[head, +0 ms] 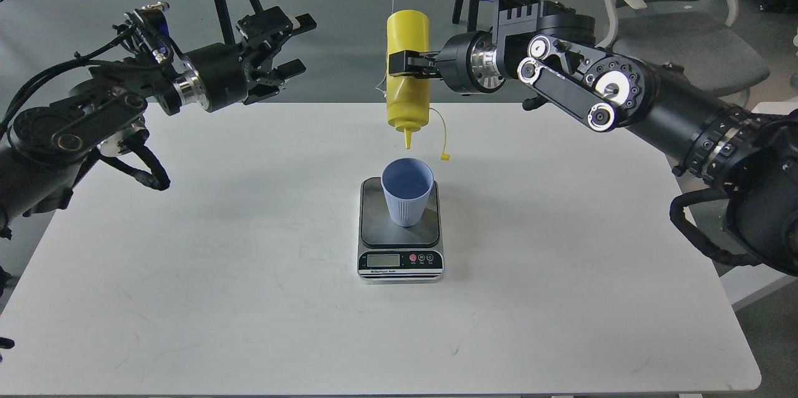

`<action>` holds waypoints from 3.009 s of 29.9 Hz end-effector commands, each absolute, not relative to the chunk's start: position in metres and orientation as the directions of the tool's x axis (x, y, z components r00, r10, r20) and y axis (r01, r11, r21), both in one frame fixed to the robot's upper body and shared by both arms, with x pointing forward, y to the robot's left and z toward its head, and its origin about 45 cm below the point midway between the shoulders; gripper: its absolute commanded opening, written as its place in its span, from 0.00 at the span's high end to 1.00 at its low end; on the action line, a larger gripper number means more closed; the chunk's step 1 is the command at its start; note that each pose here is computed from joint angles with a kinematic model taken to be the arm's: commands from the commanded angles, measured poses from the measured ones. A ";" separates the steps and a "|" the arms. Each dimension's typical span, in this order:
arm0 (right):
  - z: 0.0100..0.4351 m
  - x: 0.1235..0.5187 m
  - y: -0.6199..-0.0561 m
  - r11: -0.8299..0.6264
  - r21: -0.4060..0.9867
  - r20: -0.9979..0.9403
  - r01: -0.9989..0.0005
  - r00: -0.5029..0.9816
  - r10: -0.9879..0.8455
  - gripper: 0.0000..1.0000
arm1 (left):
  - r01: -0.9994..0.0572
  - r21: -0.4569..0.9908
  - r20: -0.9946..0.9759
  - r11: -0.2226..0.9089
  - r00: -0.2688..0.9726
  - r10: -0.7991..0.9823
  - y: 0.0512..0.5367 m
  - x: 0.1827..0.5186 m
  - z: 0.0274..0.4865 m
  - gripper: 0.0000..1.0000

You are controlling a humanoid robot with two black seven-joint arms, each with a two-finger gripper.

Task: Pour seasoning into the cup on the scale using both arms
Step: 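Hold the inverted bottle above the cup and squeeze seasoning in, then turn the bottle upright and carry it back down toward the table, then lower the yellow bottle onto the table beside the scale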

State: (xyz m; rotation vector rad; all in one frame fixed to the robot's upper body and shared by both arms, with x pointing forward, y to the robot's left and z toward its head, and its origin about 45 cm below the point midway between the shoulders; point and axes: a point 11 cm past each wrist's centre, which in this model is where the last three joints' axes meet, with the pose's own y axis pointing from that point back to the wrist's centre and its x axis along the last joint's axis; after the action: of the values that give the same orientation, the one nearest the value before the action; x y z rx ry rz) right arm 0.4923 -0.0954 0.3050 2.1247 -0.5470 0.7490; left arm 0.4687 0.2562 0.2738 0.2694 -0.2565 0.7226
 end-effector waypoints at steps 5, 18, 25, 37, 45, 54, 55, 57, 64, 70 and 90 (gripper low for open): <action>0.348 0.505 -0.167 -0.610 0.419 0.554 -0.673 0.722 -0.415 0.85 | -0.680 0.159 0.317 0.715 0.722 0.615 0.259 0.467 0.270 0.01; 0.349 0.457 -0.334 -0.560 0.230 0.041 -0.796 0.583 -0.812 0.86 | -0.662 0.172 0.313 0.729 0.739 0.597 0.253 0.463 0.265 0.01; 0.315 0.424 -0.363 -0.535 0.132 -0.253 -0.835 0.493 -0.832 0.86 | -0.647 0.166 0.309 0.744 0.751 0.584 0.245 0.461 0.266 0.01; 0.209 0.369 -0.378 -0.399 0.086 -0.584 -0.913 0.279 -0.762 0.86 | -0.633 0.210 0.308 0.745 0.766 0.564 0.247 0.456 0.252 0.01; 0.149 0.339 -0.341 -0.363 0.078 -0.715 -0.929 0.201 -0.669 0.86 | -0.617 0.220 0.305 0.755 0.779 0.548 0.239 0.454 0.248 0.01; 0.125 0.324 -0.311 -0.327 0.049 -0.791 -0.944 0.164 -0.590 0.85 | -0.617 0.220 0.305 0.755 0.779 0.548 0.239 0.454 0.248 0.01; 0.122 0.322 -0.307 -0.324 0.048 -0.800 -0.945 0.158 -0.579 0.85 | -0.617 0.221 0.304 0.755 0.779 0.548 0.239 0.454 0.247 0.01; 0.115 0.317 -0.300 -0.316 0.048 -0.815 -0.948 0.146 -0.561 0.85 | -0.616 0.224 0.304 0.755 0.780 0.547 0.239 0.453 0.246 0.01; 0.095 0.306 -0.277 -0.272 0.047 -0.862 -0.961 0.099 -0.498 0.84 | -0.614 0.235 0.303 0.754 0.783 0.543 0.240 0.451 0.241 0.01; 0.086 0.300 -0.258 -0.275 0.056 -0.886 -0.960 0.080 -0.457 0.84 | -0.613 0.235 0.301 0.755 0.784 0.543 0.240 0.451 0.240 0.01; 0.064 0.287 -0.210 -0.253 0.080 -0.939 -0.964 0.012 -0.343 0.83 | -0.598 0.289 0.311 0.747 0.797 0.518 0.246 0.446 0.229 0.01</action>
State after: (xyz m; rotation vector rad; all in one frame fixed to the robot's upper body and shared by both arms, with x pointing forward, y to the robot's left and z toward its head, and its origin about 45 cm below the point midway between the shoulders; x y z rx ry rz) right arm 0.2913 -0.2070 0.0670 2.5674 -2.0599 -1.9075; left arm 0.4458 0.2474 0.2299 0.3909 -0.2177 0.6180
